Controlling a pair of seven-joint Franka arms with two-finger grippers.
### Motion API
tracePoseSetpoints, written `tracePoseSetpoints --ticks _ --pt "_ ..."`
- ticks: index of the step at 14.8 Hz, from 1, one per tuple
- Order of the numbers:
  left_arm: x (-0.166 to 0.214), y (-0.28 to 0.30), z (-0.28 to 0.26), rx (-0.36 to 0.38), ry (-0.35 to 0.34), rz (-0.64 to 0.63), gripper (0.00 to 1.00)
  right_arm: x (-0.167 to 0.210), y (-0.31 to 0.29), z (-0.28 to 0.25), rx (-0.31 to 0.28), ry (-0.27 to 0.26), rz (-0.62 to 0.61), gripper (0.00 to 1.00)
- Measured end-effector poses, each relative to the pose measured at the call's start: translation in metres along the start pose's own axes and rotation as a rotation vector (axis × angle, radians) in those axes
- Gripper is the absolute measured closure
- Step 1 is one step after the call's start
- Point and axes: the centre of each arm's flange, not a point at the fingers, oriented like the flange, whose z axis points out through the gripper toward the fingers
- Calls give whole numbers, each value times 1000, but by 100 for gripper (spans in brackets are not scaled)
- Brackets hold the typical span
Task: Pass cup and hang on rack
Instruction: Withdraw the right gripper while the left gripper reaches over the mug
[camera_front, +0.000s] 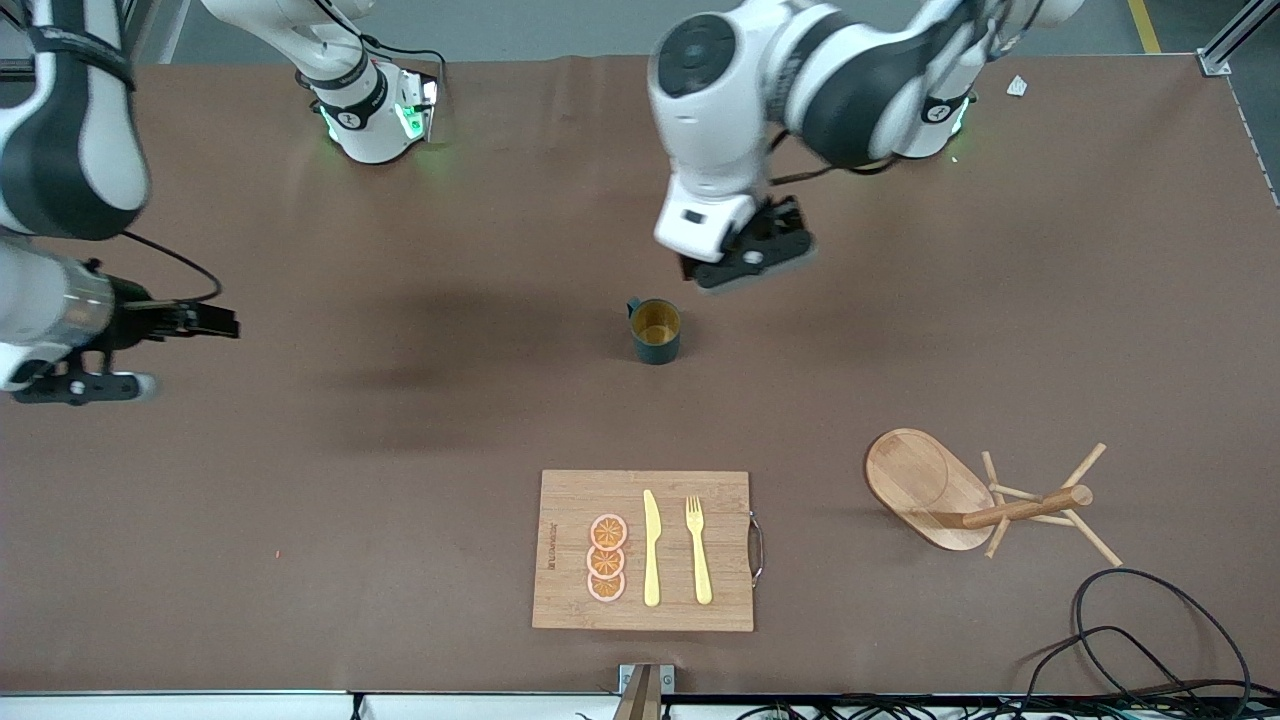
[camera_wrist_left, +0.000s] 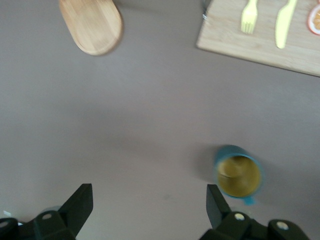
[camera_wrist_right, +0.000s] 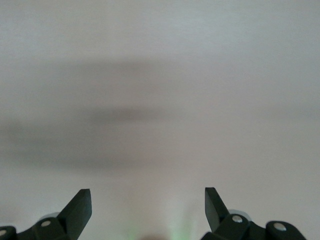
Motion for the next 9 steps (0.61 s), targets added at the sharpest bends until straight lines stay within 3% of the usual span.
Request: tracePoseSetpoints --ticks 2,9 --pt "-46 39 21 18 51 -55 0 -5 16 -15 -7 8 16 0" --pt "-166 121 98 48 349 -152 0 -10 17 -53 -17 46 20 0"
